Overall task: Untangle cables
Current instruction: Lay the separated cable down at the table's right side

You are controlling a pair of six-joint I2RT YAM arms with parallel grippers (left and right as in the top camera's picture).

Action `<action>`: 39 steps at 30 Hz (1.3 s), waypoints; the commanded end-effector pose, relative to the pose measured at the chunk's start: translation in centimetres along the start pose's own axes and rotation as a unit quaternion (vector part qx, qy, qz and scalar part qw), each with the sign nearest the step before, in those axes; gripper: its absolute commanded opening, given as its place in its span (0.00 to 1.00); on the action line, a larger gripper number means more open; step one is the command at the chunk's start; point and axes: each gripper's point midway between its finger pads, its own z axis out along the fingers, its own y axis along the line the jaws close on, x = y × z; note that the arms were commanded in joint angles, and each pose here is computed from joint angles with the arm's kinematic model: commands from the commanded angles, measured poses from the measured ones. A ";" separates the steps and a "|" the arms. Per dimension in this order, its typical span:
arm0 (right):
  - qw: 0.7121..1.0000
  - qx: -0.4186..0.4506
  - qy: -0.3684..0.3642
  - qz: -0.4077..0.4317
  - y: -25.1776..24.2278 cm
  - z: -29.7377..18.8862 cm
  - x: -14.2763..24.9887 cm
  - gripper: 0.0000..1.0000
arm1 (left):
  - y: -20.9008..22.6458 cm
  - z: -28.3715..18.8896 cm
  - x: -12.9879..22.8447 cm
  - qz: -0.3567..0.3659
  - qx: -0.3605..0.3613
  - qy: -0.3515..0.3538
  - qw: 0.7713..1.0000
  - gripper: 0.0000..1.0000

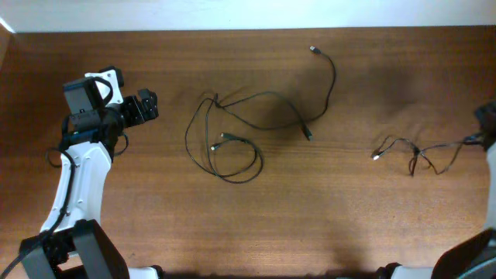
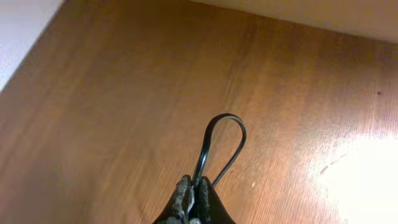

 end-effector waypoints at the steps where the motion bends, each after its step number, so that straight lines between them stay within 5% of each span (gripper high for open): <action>1: 0.999 0.028 -0.002 0.037 -2.8 2.6 -1.5 0.04 | 0.0 -0.7 -0.7 -0.001 -0.002 -0.012 1.000 0.99; 17: 0.989 0.101 -0.040 0.105 -12.0 10.8 -5.6 0.06 | 0.0 -0.7 -0.7 -0.001 -0.002 -0.012 1.000 0.99; 21: 0.988 0.104 -0.043 0.110 -12.6 11.4 -5.7 0.47 | 0.0 -0.7 -0.7 -0.001 -0.002 -0.012 1.000 0.99; 23: 0.988 0.104 -0.042 0.109 -12.6 11.4 -5.6 0.92 | 0.0 -0.7 -0.7 -0.001 -0.002 -0.012 1.000 0.99; 24: 0.988 0.102 -0.040 0.105 -12.5 11.4 -5.6 0.99 | 0.0 -0.7 -0.7 -0.001 -0.002 -0.012 1.000 0.99; 32: 0.997 0.037 0.012 0.073 -10.2 11.3 -4.0 0.99 | 0.0 -0.7 -0.7 -0.001 -0.002 -0.012 1.000 0.99; 39: 0.976 -0.209 0.065 -0.002 -1.0 5.4 -3.2 0.99 | 0.0 -0.7 -0.7 -0.001 -0.002 -0.012 1.000 0.99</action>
